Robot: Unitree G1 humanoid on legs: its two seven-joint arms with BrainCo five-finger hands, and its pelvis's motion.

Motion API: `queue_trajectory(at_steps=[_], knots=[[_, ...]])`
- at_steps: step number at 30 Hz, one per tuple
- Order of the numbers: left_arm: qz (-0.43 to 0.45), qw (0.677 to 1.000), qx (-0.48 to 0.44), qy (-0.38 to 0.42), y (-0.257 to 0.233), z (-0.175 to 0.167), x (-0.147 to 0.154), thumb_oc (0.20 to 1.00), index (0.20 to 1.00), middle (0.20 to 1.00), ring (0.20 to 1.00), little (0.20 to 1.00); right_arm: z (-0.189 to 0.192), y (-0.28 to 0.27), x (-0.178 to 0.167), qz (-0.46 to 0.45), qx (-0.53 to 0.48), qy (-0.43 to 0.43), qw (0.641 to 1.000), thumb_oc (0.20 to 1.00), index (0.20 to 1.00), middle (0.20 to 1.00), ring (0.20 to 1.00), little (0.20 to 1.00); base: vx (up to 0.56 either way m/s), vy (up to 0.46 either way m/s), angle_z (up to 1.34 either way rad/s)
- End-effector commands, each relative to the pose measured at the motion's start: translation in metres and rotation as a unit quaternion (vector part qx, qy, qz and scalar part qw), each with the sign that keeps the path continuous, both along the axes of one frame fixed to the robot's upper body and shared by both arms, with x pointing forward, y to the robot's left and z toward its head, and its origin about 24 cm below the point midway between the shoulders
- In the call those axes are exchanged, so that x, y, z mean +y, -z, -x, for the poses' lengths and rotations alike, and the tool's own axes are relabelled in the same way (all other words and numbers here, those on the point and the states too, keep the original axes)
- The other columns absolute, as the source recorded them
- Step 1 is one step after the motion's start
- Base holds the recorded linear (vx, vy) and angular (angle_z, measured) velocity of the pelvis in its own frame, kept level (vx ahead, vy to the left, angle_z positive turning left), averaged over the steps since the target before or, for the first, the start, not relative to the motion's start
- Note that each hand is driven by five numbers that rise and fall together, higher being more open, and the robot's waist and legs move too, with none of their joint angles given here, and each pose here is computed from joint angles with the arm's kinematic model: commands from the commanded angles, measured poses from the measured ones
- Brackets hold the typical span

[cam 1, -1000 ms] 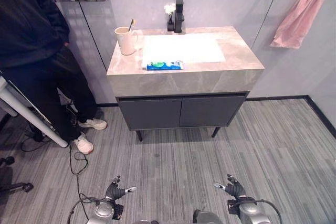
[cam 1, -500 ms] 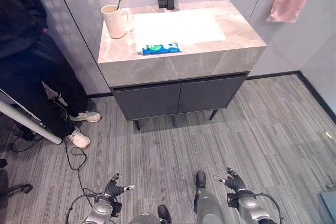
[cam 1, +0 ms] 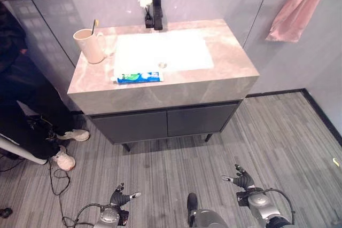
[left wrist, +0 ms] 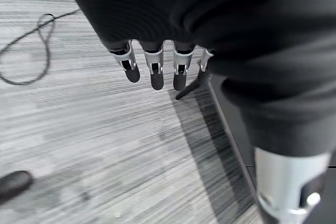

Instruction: Put brush and paste in cup on sink, flatten towel.

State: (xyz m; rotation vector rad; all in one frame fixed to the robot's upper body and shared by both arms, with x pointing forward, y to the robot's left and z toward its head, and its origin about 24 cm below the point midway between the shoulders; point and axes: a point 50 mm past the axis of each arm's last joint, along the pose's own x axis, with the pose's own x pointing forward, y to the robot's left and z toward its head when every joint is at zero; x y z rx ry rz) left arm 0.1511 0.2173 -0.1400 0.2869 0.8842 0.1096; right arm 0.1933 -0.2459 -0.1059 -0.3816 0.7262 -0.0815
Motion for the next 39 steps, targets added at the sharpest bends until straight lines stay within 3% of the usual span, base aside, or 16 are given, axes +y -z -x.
queue_trajectory(at_steps=[1,6,16,30,39], knots=[[-0.021,0.999,-0.048,-0.005,-0.015,-0.022,0.014,1.000,1.000,1.000,1.000,1.000,-0.001,-0.003,0.002,0.019,-0.013,-0.034,0.999,1.000,1.000,1.000,1.000,1.000,0.14,-0.361,0.05],[-0.020,0.997,-0.071,0.007,-0.022,-0.036,0.010,1.000,1.000,1.000,1.000,1.000,0.004,0.000,-0.003,0.046,0.006,-0.054,0.997,1.000,1.000,1.000,1.000,1.000,0.12,-0.142,0.09],[-0.038,0.998,-0.045,0.010,-0.015,-0.023,0.015,1.000,1.000,1.000,1.000,1.000,0.012,0.007,0.011,0.072,0.029,-0.122,0.990,1.000,1.000,1.000,1.000,1.000,0.22,0.082,-0.25],[-0.081,0.994,0.000,0.068,-0.009,-0.012,0.022,1.000,1.000,1.000,1.000,1.000,0.031,0.025,0.013,0.078,0.093,-0.121,0.985,1.000,1.000,1.000,1.000,1.000,0.16,0.221,-0.09],[-0.096,0.987,0.027,0.129,-0.005,0.002,0.025,1.000,1.000,1.000,1.000,1.000,0.007,0.014,0.020,0.050,0.047,-0.103,0.992,1.000,1.000,1.000,1.000,1.000,0.08,0.081,0.03]])
